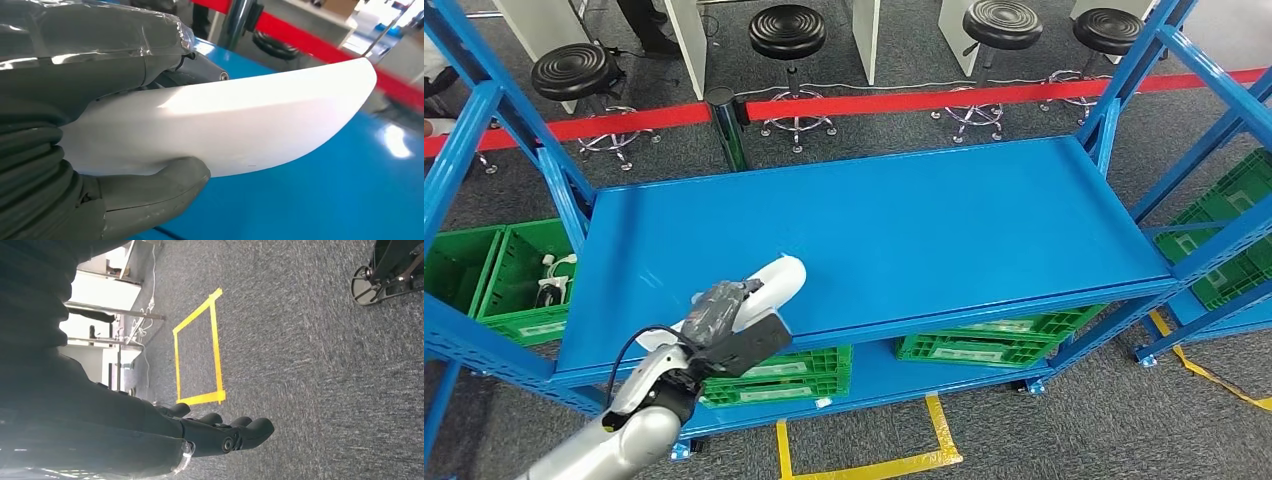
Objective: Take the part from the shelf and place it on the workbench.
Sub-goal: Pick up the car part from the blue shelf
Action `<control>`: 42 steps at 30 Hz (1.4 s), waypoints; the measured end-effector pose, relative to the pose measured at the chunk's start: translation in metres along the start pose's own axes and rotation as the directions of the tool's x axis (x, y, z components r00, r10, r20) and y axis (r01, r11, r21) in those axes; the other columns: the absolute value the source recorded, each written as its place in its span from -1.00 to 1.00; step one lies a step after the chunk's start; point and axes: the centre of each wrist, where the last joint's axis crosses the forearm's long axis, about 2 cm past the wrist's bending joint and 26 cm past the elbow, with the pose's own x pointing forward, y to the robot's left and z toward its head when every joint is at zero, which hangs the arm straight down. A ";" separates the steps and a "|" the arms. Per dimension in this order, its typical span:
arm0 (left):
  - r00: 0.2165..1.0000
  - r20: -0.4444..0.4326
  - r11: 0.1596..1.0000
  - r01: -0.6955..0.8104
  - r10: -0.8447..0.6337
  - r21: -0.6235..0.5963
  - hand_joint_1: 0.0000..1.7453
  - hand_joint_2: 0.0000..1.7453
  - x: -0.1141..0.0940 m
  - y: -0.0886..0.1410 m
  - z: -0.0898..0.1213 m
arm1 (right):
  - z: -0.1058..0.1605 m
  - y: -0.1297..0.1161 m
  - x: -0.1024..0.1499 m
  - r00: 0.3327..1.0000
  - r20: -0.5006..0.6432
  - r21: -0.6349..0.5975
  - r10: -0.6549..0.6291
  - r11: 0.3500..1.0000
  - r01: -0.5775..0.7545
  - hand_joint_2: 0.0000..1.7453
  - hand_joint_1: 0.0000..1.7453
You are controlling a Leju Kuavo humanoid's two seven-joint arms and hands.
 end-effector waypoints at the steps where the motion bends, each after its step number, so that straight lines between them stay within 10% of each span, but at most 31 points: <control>1: 0.999 0.017 0.999 -0.037 0.036 0.014 1.00 1.00 0.001 0.002 0.001 | 0.000 0.000 0.000 1.000 0.000 0.000 0.000 1.000 0.000 1.00 -1.00; 11: 0.893 0.183 0.907 -0.421 0.412 0.010 1.00 1.00 0.017 0.013 0.008 | 0.000 0.000 0.000 1.000 0.005 -0.001 0.000 1.000 0.000 1.00 -1.00; 17: 0.560 0.323 0.628 -0.760 0.763 -0.166 1.00 1.00 0.033 0.017 0.018 | 0.000 0.000 -0.001 1.000 0.007 -0.002 -0.001 1.000 0.001 1.00 -1.00; 28: 0.439 0.397 0.548 -0.807 0.806 -0.219 1.00 1.00 0.049 0.031 0.027 | 0.000 0.000 -0.001 1.000 0.007 -0.003 -0.001 1.000 0.001 1.00 -1.00; 36: 0.061 0.423 0.285 -0.824 0.904 -0.489 1.00 1.00 0.070 0.038 0.038 | 0.000 0.000 -0.001 1.000 0.007 -0.003 -0.001 1.000 0.001 1.00 -1.00; 42: -0.029 0.457 0.262 -0.786 0.889 -0.560 1.00 1.00 0.086 0.046 0.046 | 0.000 0.000 0.000 1.000 0.007 -0.003 -0.001 1.000 0.001 1.00 -1.00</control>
